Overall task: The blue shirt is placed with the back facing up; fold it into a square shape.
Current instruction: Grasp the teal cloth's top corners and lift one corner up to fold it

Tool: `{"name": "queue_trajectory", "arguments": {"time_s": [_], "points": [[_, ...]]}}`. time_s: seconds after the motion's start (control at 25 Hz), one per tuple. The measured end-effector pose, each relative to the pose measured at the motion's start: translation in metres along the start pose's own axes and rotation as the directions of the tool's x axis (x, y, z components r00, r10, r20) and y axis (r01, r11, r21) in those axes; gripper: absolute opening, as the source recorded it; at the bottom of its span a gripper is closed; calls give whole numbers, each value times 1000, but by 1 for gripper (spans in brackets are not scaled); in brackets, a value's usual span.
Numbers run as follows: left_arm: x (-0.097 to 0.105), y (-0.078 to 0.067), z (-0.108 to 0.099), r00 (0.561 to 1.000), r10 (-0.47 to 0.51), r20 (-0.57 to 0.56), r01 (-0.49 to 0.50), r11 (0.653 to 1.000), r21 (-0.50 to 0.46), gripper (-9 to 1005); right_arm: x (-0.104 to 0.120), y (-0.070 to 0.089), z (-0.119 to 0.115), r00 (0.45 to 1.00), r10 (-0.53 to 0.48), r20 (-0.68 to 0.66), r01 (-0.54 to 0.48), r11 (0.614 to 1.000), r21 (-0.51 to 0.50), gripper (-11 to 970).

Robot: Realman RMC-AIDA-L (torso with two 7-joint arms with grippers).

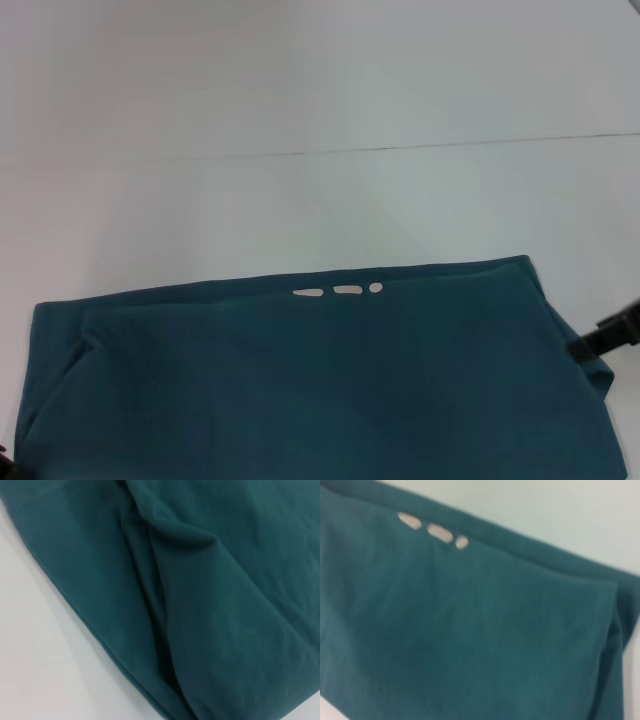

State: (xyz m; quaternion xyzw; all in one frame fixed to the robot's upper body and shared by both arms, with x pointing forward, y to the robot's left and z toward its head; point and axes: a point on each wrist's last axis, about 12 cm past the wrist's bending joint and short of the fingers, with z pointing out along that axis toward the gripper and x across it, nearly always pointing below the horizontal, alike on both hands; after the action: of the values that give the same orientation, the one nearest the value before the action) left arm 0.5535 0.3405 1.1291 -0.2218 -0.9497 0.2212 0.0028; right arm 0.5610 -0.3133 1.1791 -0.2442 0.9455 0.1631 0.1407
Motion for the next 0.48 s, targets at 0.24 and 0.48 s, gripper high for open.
{"name": "queue_trajectory", "arguments": {"time_s": [0.24,0.48], "points": [[2,-1,-2,999,8,36,-9,1000,27,58,-11,15,15,997,-62,43,63,998,-28,601],[0,-3,-2,992,12,123,-23,996,85,58,-15,39,29,950,-152,274,210,958,-196,825]]}}
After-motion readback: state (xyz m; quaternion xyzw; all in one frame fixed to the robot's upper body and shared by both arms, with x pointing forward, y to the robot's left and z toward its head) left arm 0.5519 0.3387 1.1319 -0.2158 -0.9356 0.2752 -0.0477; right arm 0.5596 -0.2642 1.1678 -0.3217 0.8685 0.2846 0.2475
